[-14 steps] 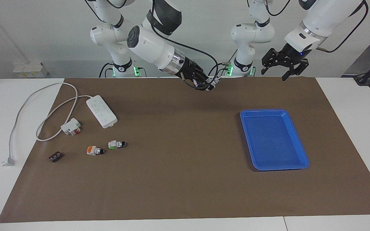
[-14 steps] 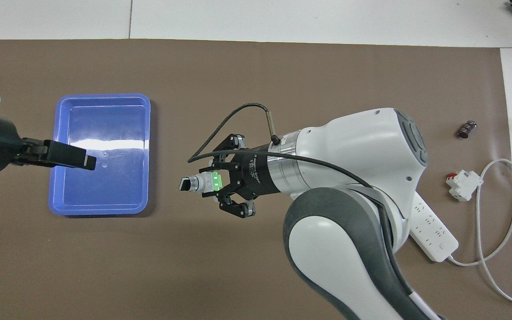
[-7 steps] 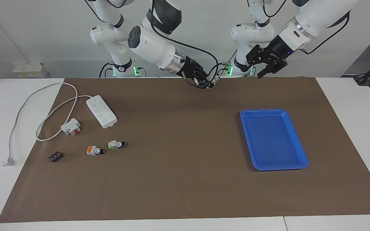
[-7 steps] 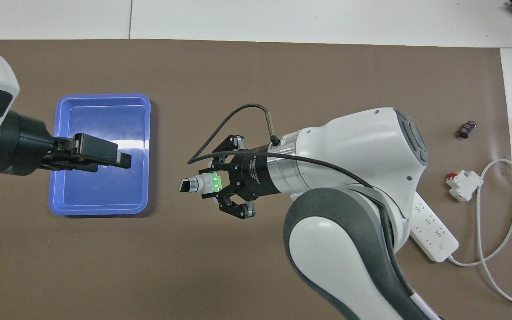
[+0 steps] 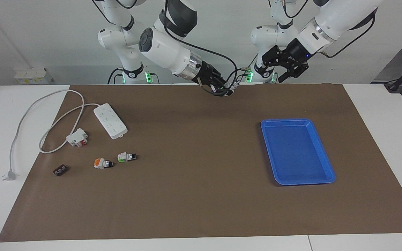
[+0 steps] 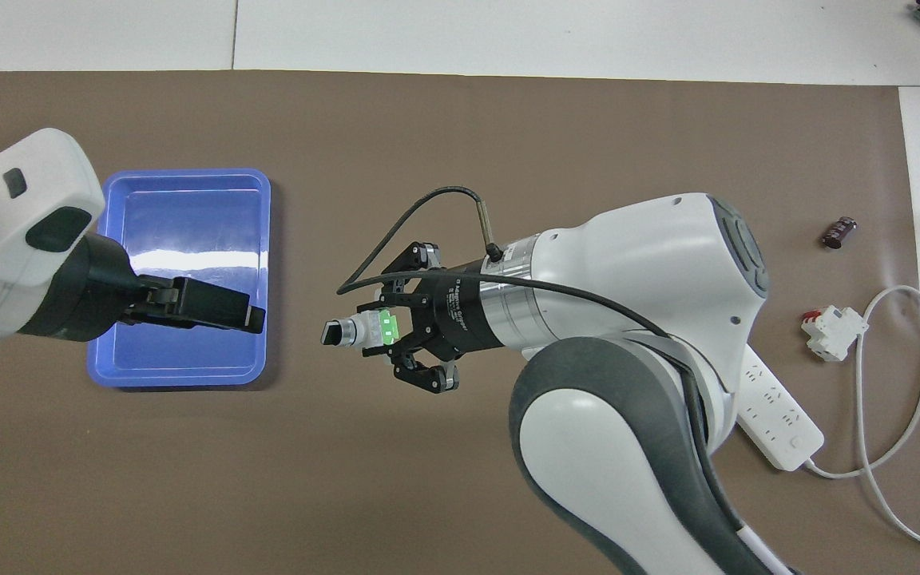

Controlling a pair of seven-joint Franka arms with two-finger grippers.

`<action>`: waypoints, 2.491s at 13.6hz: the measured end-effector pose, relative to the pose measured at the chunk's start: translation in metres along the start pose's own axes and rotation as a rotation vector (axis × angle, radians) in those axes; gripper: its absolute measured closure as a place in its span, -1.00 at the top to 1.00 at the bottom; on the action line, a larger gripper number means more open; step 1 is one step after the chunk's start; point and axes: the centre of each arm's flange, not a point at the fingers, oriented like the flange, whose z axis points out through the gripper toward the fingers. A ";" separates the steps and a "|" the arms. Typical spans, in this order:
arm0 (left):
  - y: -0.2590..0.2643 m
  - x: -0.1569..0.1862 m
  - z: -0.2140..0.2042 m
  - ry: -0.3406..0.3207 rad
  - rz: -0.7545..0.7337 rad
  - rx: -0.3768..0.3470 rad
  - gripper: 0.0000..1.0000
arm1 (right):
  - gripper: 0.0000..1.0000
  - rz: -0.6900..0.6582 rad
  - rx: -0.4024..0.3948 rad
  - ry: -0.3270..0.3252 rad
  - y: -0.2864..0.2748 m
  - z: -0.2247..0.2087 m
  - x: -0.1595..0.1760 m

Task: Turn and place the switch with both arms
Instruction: 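Move the left gripper toward the switch held by the right gripper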

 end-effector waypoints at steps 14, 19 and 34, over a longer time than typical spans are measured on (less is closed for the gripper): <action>0.023 -0.010 0.046 0.134 -0.213 -0.201 0.27 | -0.18 0.000 0.001 0.000 0.000 0.000 0.000; 0.022 -0.014 0.047 0.121 -0.232 -0.261 0.02 | -0.18 0.000 0.001 0.000 0.000 0.000 0.000; 0.008 -0.029 0.060 0.161 -0.235 -0.356 -0.28 | -0.18 0.000 0.002 0.000 -0.001 -0.001 0.000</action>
